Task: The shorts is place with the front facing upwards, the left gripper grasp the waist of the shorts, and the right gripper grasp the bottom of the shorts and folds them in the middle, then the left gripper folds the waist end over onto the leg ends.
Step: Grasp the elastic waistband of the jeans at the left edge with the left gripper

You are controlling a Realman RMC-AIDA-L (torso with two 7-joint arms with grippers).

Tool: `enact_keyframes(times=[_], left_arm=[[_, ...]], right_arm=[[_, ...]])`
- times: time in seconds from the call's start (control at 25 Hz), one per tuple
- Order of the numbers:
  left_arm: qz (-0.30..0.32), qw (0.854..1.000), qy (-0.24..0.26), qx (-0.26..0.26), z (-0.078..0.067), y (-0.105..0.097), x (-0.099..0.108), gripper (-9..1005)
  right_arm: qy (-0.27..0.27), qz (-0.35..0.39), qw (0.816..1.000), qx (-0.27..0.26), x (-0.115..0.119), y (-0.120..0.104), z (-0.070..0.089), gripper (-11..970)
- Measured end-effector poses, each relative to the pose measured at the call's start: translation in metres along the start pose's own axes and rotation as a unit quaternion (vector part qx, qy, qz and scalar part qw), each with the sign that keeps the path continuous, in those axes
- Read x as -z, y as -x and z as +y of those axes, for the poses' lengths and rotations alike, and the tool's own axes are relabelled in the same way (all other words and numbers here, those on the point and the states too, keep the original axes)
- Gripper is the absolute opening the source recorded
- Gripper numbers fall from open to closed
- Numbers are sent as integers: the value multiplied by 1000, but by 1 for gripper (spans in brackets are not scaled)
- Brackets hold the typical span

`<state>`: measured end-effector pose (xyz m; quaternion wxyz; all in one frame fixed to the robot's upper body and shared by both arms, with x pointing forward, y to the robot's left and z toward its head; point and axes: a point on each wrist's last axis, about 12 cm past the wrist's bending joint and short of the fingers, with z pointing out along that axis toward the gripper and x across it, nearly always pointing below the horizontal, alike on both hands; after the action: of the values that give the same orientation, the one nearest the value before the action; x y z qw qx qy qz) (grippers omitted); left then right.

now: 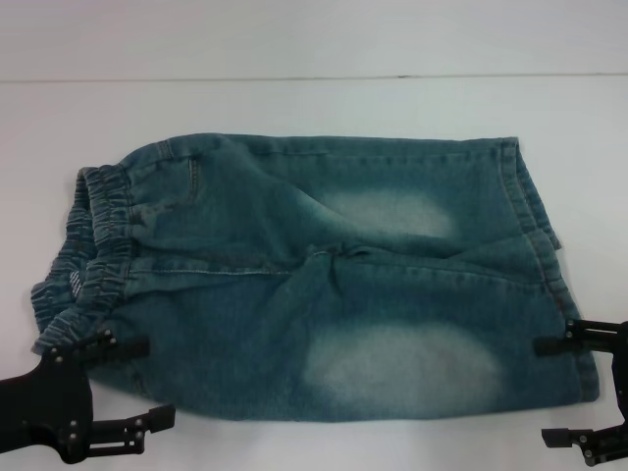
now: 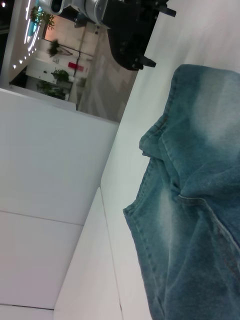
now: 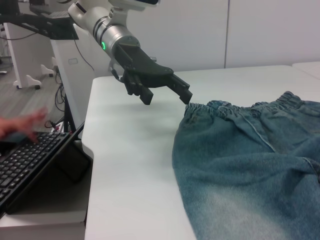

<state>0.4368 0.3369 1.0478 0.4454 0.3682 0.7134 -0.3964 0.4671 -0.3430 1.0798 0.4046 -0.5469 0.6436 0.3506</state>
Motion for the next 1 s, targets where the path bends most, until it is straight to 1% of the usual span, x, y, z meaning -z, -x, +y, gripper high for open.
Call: enact_keyframes(times=[0.56,0.68,0.8,0.84,1.0], left_arm=[[-3,1000,14,4,1,-1,3,934],[-10,999,45,17,5,0,10,934],[-17,994,101,34,11,4,28,934],[-14,990,134,44,14,7,39,934],[12,979,189,70,21,13,57,935]], right_arm=[[-7,5,1000,-1,-3,-2,-1,916],[-8,8,1000,-3,-4,-2,-2,911],[-11,12,1000,-4,-4,-3,-3,906],[-13,14,1000,-4,-5,-2,-4,904],[-19,19,1000,-6,-6,-1,-9,898]])
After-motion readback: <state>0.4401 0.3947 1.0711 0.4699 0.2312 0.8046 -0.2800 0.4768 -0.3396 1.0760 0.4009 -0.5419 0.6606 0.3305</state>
